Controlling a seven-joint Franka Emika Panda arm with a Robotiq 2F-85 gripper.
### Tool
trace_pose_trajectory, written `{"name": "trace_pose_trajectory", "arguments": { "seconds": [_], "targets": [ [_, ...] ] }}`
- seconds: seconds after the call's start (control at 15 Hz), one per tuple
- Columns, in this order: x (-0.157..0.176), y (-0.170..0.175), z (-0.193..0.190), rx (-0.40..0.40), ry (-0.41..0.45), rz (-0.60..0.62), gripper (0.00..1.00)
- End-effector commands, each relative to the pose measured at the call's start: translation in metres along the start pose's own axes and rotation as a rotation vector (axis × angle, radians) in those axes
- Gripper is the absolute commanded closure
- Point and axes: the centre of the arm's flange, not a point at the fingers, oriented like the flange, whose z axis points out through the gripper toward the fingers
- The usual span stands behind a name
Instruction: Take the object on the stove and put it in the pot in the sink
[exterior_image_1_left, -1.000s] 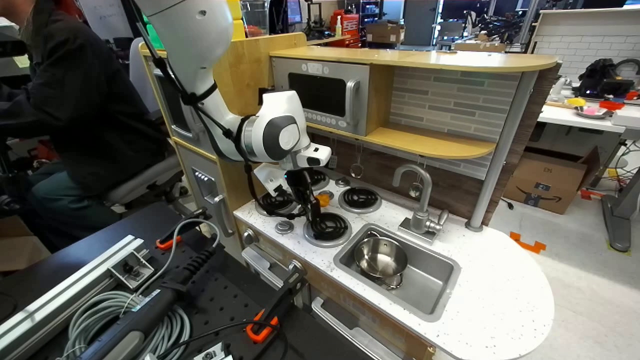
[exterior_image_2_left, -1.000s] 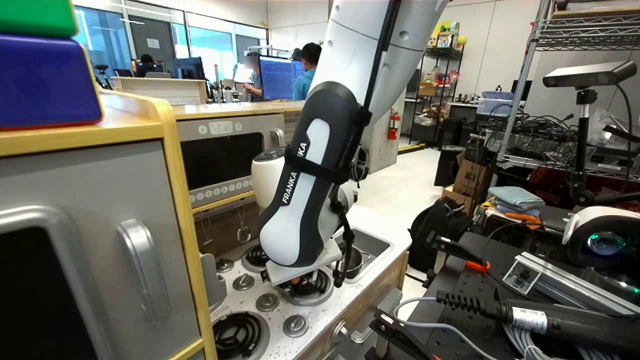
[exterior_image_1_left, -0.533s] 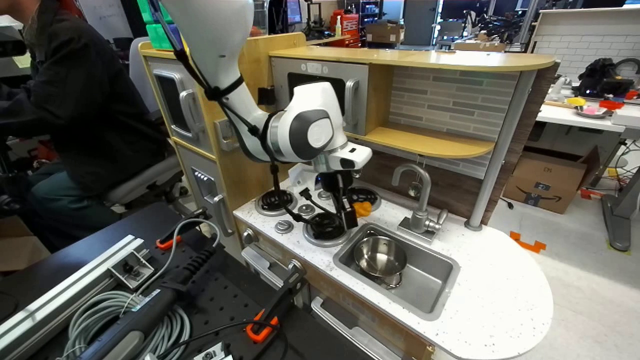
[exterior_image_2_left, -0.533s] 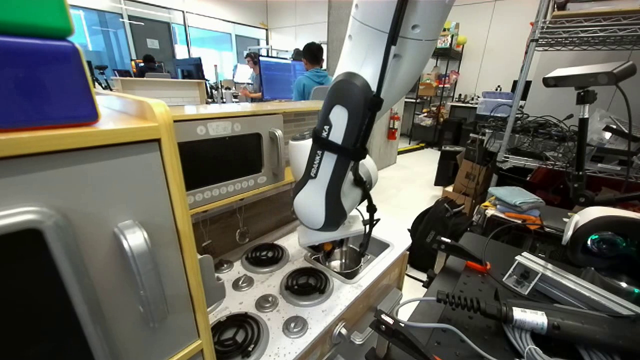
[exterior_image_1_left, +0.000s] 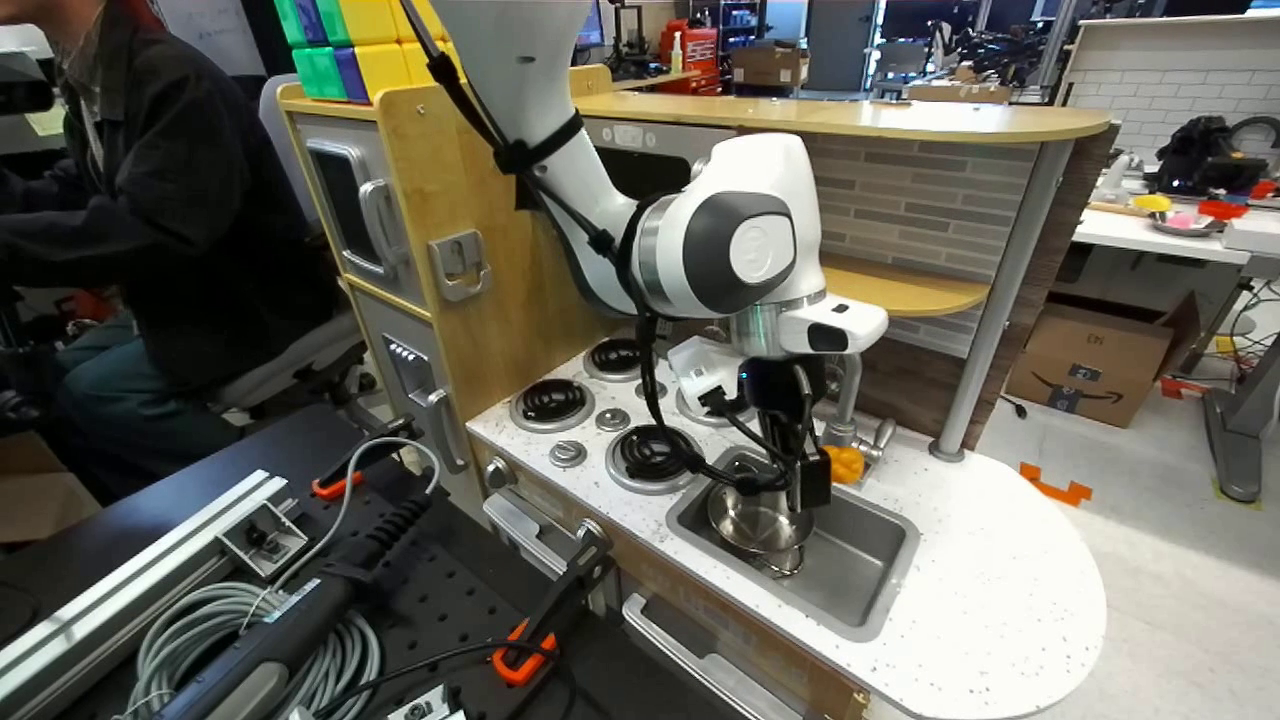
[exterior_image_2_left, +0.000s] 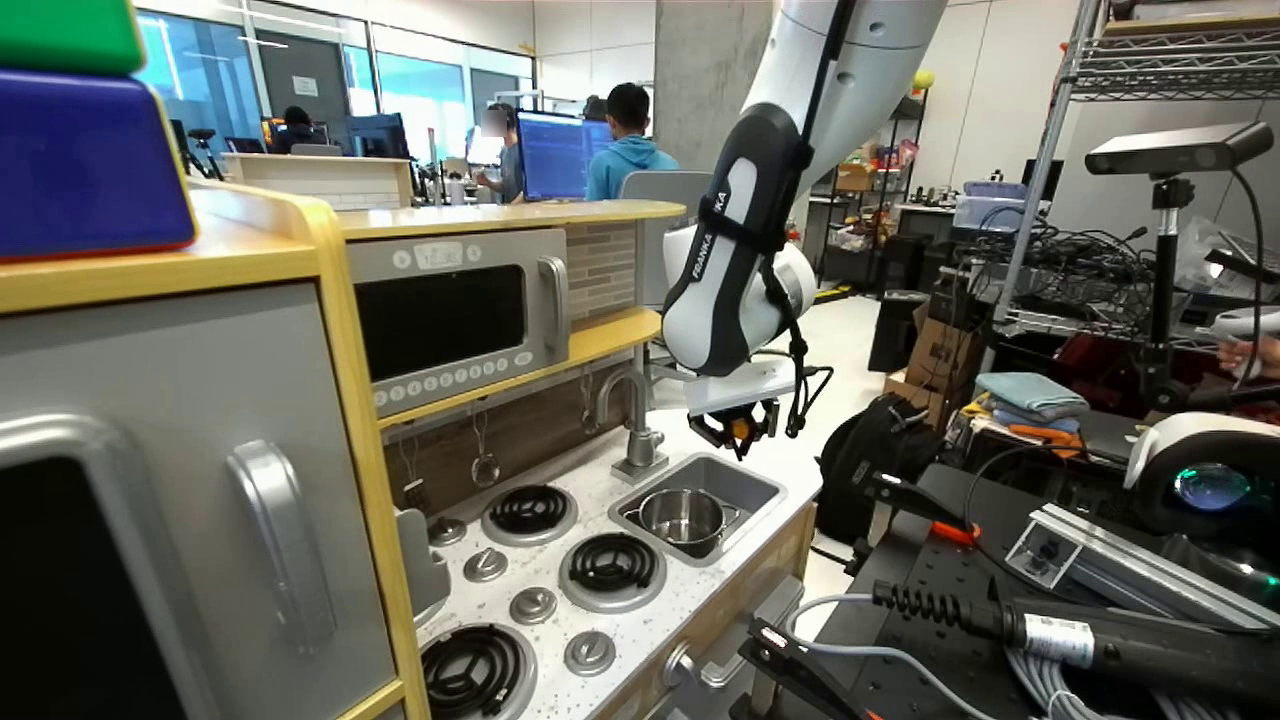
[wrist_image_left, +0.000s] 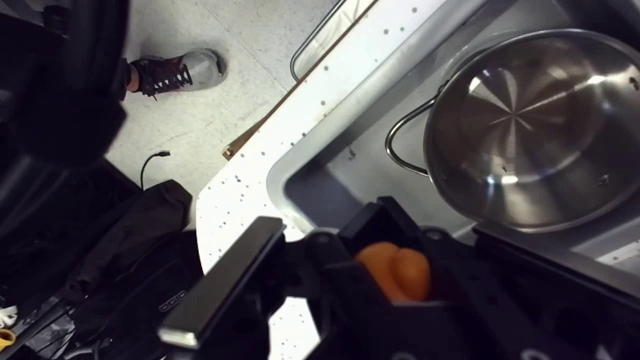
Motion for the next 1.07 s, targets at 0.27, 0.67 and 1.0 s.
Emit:
{"name": "trace_pose_trajectory", "arguments": {
  "seconds": [0.27, 0.67, 1.0],
  "targets": [
    [-0.024, -0.105, 0.069, -0.071, 0.096, -0.009, 0.98],
    [-0.039, -0.139, 0.093, -0.082, 0.138, -0.004, 0.98],
    [-0.039, -0.136, 0.088, -0.073, 0.157, -0.016, 0.52]
  ]
}}
